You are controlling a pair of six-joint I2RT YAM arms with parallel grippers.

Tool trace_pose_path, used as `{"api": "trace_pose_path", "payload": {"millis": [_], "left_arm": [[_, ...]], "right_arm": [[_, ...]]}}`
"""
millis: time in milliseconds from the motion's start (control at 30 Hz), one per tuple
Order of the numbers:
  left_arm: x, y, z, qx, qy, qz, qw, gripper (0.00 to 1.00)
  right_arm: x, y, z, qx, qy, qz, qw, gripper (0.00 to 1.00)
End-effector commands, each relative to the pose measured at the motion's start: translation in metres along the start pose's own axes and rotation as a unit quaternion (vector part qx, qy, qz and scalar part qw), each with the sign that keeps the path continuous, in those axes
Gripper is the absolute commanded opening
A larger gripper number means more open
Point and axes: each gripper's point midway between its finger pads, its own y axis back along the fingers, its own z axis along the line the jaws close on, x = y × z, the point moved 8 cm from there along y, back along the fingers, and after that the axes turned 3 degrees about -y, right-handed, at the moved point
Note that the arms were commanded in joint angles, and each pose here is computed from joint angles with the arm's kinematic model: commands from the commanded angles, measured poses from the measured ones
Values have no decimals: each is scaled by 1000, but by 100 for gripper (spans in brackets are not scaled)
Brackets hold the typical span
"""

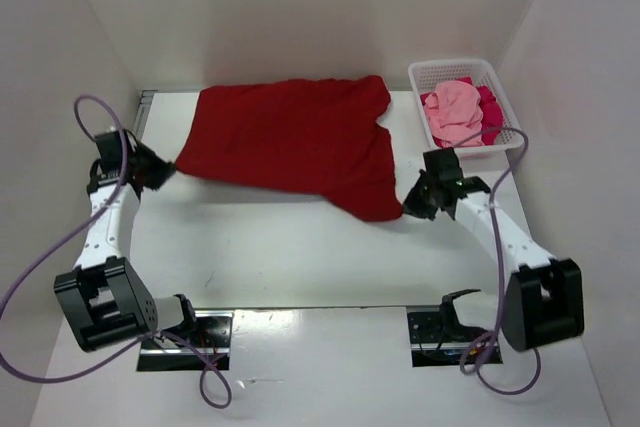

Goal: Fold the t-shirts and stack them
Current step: Flatten out the tshirt, then grap the side of the flattened tshirt closest away from the robot with both arms

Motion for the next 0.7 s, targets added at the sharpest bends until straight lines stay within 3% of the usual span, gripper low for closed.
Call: {"api": "trace_pose_path", "payload": {"millis": [0, 100, 200, 333, 600, 667], "left_arm": [[27, 19, 24, -38, -29, 19, 999, 0], [51, 35, 44, -86, -43, 60, 994, 0], [50, 47, 38, -87, -43, 81, 992, 0], [57, 41, 43, -90, -43, 105, 989, 0], [39, -14, 45, -93, -22, 92, 991, 0], [37, -32, 48, -99, -14, 99, 990, 0]], "right_arm": [[8, 45, 2, -65, -23, -21, 997, 0], [28, 66, -8, -75, -30, 18, 997, 0], [43, 86, -17, -69, -32, 51, 996, 0], [38, 101, -14, -79, -30, 28, 996, 0], [-48, 38, 53, -84, -2, -53, 995, 0], [-62, 6, 61, -59, 11, -48, 997, 0]]}}
